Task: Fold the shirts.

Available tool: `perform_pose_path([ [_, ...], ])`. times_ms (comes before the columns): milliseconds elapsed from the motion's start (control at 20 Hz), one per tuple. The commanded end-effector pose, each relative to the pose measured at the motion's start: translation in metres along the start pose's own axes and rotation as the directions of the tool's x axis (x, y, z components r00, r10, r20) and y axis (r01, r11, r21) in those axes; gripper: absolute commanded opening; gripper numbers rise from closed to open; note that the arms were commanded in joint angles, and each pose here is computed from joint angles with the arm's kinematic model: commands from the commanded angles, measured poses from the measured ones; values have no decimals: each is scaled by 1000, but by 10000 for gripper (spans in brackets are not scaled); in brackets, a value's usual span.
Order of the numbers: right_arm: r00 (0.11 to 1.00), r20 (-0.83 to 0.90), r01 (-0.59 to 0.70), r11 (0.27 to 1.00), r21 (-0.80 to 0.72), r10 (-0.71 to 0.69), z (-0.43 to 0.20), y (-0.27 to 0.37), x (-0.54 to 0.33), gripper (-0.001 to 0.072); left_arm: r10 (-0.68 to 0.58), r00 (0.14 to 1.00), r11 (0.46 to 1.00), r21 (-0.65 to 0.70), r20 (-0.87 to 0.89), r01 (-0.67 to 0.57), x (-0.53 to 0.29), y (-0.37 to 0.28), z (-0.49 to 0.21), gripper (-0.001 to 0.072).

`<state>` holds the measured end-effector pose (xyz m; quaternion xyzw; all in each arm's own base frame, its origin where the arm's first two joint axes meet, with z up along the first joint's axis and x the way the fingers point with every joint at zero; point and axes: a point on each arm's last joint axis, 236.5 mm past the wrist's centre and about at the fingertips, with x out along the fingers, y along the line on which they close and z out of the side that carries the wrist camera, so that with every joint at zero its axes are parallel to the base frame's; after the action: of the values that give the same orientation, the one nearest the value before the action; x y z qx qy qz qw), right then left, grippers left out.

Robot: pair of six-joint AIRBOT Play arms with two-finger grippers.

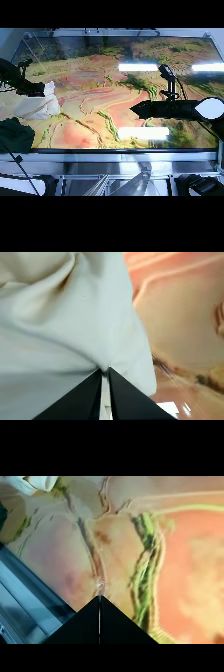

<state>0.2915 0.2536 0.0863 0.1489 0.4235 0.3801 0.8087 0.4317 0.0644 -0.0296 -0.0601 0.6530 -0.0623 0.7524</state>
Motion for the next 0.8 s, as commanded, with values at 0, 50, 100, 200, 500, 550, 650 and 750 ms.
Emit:
perform_pose_path([
  [0,1000,-2,-1,1000,1,1,0,0,0,15,-26,1000,997,-67,-1,26,-10,11,-6,405],
  [50,1000,-1,0,1000,1,0,0,0,0,16,-77,997,994,-70,24,79,-12,3,-2,421],
  [100,1000,-1,0,1000,1,0,0,0,0,15,-152,987,987,-52,49,154,-14,-15,4,420],
  [200,1000,-2,-1,1000,1,1,0,0,0,16,-251,965,968,0,80,252,-16,-51,16,420],
  [500,1000,-2,-1,1000,1,1,0,0,0,16,182,981,983,29,-73,-180,23,3,-2,421],
  [550,1000,-1,0,1000,1,0,0,0,0,16,247,965,969,23,-88,-246,23,16,-4,421],
  [650,1000,-2,-1,1000,1,1,0,0,0,16,298,952,955,17,-70,-297,21,28,0,421],
  [750,1000,-2,-1,1000,1,1,0,0,0,15,314,948,949,22,-45,-314,20,33,6,420],
])
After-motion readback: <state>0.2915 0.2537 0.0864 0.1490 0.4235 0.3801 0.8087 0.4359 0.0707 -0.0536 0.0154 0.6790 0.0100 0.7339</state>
